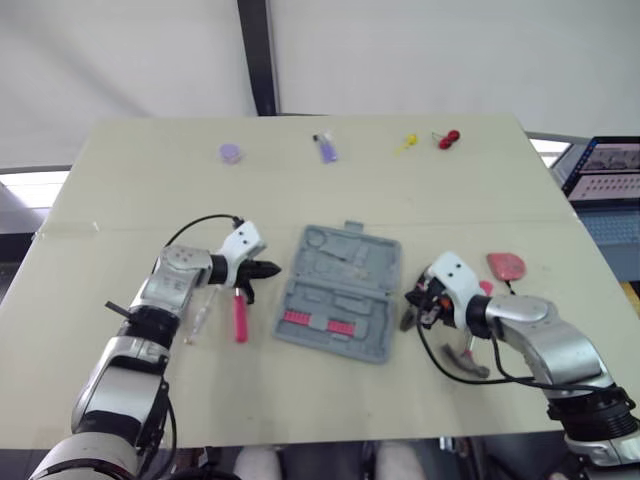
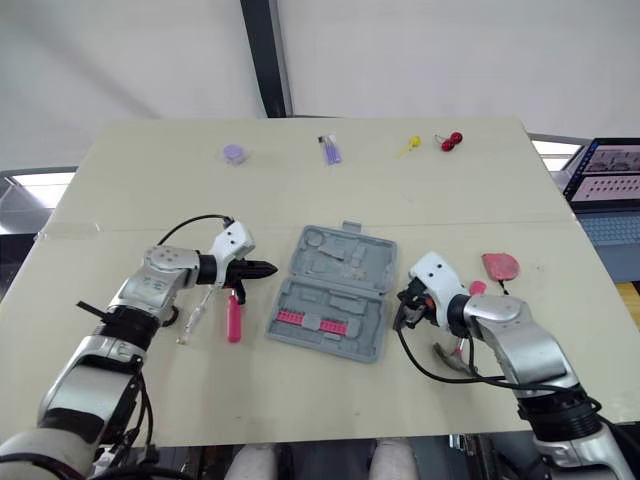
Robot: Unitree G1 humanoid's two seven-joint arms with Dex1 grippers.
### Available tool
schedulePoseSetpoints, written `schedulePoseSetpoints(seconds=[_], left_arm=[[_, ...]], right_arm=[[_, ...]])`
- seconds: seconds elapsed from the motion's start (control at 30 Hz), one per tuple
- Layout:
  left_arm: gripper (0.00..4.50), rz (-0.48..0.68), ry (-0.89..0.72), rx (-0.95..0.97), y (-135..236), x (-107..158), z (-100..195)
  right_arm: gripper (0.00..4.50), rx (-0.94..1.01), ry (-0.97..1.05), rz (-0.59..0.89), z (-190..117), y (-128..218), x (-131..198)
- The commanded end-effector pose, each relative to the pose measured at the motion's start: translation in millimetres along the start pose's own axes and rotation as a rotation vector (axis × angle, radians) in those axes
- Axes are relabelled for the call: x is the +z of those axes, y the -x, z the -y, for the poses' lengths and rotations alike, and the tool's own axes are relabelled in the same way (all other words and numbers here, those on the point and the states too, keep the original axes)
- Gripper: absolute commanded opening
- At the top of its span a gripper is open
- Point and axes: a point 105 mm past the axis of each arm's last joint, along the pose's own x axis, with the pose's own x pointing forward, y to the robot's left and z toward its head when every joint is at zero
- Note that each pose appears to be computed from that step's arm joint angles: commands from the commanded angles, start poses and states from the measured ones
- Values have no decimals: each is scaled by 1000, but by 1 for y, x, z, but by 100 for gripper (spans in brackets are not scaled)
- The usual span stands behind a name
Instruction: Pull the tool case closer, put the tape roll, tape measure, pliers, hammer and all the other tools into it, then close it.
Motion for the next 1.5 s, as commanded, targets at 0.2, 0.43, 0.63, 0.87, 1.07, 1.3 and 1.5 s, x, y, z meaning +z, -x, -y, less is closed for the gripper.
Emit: schedulePoseSetpoints(seconds=[0.2,0.43,0.63,0.87,1.07,1.3,1.5], left_arm=[[4,44,-27,27,-15,15,-7],[4,48,-9,5,-24,13,-1],[4,41,-8,2,-25,10,0],[4,32,-1,-32,-27,6,6],[4,32,-20,-61,-26,3,13],[4,-43,-81,-146,-5,-18,38],[4,-104,-97,-212,14,-32,67]], right_arm=[[4,-25,32,14,-3,-7,13],[4,-7,32,15,-4,-11,15],[4,-14,53,-10,-3,-14,11],[4,2,38,-3,-8,-18,9],[4,58,0,48,-19,-23,15],[4,194,52,88,-37,-16,17],[4,282,46,60,-51,-8,6]])
